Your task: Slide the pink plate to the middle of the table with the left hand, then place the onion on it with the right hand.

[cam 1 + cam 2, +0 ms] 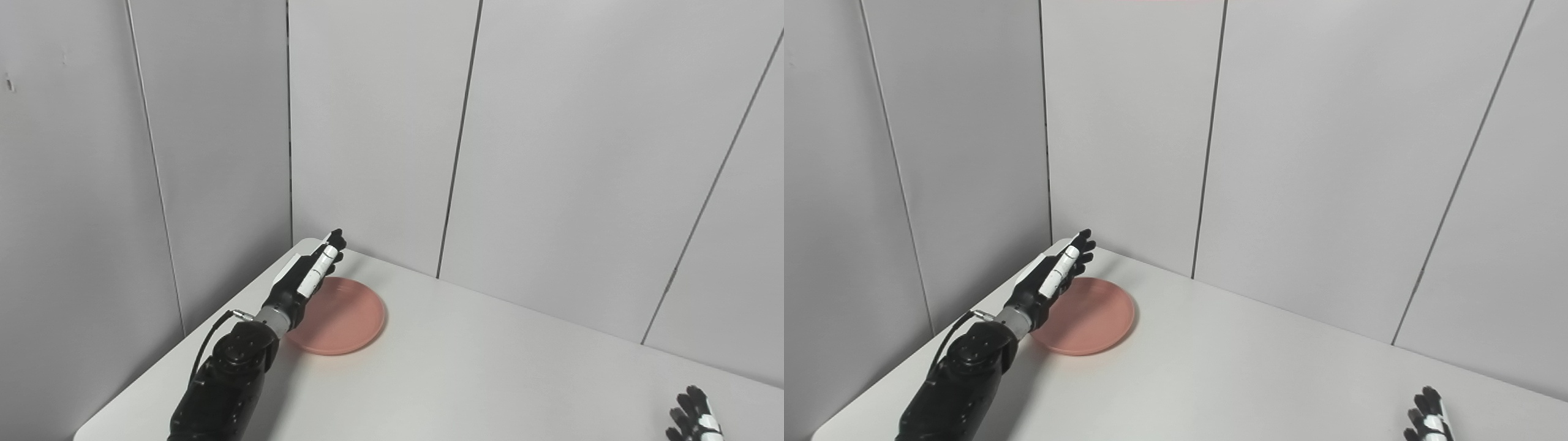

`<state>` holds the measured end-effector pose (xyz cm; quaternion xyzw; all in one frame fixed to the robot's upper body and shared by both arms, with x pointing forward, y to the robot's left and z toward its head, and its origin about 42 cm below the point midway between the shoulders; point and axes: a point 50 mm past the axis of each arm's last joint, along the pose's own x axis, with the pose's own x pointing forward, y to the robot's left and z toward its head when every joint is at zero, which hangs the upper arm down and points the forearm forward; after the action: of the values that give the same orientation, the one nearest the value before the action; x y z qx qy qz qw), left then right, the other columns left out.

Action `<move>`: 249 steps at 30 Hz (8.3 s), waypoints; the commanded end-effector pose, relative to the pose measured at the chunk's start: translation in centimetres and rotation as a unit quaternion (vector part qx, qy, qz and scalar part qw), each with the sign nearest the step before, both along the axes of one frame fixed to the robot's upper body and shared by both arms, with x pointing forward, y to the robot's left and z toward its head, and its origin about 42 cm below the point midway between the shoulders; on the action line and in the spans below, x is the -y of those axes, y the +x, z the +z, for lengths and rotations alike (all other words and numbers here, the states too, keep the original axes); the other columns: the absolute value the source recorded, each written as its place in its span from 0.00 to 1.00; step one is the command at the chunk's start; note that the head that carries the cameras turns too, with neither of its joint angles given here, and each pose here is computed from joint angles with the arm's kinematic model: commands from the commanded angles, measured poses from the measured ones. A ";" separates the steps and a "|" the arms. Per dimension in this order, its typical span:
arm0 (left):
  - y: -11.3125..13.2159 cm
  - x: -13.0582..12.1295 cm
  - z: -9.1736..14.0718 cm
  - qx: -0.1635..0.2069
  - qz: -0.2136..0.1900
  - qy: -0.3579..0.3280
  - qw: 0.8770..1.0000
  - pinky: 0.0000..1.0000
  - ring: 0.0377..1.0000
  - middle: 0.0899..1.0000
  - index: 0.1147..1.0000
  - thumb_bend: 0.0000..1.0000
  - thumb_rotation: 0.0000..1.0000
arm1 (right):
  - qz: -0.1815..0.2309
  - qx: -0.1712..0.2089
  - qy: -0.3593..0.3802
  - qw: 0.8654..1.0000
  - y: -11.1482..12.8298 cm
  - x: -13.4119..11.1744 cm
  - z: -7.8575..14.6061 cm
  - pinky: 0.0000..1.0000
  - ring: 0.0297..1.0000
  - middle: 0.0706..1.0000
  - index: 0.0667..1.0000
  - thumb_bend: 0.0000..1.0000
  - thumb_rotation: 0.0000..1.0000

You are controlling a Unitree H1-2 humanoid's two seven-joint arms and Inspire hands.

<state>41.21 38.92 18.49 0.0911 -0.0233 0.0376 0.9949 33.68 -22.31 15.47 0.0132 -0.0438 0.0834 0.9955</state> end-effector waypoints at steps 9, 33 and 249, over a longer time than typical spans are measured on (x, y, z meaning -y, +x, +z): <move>2.6 -3.6 3.8 0.058 0.022 0.010 0.998 0.99 0.96 0.95 0.94 0.78 1.00 | 0.003 0.034 0.001 0.999 0.5 -0.3 2.3 1.00 1.00 1.00 1.00 0.30 1.00; 3.6 -7.9 2.5 0.018 0.078 0.033 0.996 1.00 0.95 0.93 0.92 0.70 1.00 | 0.012 0.029 0.005 1.000 0.2 -0.3 2.6 1.00 1.00 1.00 1.00 0.37 1.00; -3.0 20.0 -7.5 -0.005 -0.167 -0.132 0.977 1.00 1.00 1.00 1.00 0.71 1.00 | -0.087 0.131 -0.184 0.970 2.9 0.1 4.8 0.98 0.99 0.98 1.00 0.66 0.97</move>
<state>38.20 18.41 10.40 -0.0440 -0.0018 -0.1268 0.9909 36.08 -22.28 17.36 -0.1559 -0.0858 0.0094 0.9840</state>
